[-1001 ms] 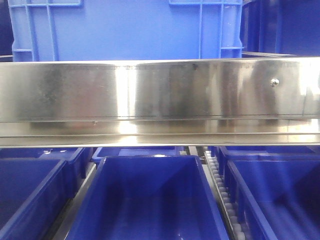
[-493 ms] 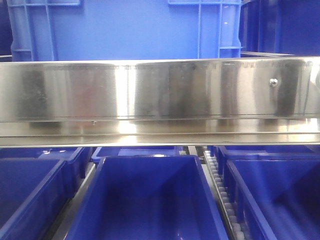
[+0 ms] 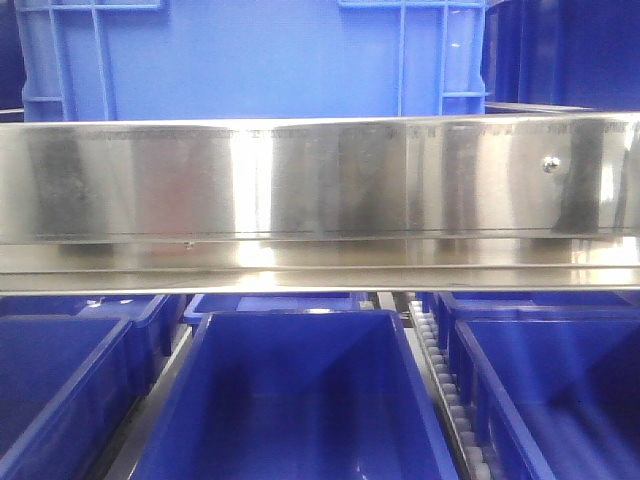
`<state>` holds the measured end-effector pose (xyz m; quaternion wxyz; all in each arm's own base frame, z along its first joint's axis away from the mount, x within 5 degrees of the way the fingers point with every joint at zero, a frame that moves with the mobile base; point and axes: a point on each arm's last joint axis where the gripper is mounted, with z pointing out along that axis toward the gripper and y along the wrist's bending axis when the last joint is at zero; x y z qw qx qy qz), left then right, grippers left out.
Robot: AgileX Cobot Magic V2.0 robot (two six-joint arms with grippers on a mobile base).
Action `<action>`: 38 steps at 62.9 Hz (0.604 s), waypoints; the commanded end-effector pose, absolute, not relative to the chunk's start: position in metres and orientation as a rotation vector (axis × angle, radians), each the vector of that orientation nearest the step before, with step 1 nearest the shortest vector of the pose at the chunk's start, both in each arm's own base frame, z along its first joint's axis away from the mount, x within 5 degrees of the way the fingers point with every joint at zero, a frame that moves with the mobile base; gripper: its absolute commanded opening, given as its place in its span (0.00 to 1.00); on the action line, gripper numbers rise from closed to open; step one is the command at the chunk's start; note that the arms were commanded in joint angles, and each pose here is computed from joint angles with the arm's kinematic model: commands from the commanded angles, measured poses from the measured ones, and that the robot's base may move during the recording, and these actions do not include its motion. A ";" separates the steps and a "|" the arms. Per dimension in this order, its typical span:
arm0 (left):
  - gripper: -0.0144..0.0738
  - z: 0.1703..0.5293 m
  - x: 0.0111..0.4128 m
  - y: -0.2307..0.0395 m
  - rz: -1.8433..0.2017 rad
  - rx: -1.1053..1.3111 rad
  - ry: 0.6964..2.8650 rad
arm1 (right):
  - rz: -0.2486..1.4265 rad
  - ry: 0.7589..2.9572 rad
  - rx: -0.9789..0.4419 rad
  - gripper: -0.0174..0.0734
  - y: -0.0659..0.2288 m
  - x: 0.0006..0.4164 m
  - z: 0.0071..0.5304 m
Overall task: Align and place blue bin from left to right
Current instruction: 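Close both grippers on opposite rims of the blue bin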
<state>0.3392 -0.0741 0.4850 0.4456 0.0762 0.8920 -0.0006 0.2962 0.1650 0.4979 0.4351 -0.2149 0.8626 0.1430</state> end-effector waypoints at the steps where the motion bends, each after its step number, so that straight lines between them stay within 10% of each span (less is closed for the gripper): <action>1: 0.79 0.477 0.355 -0.077 0.036 0.161 2.261 | 0.340 2.190 -0.535 0.82 0.173 0.311 0.491; 38: 0.79 0.425 0.417 -0.067 0.014 0.057 2.362 | 0.360 2.283 -0.503 0.82 0.214 0.383 0.420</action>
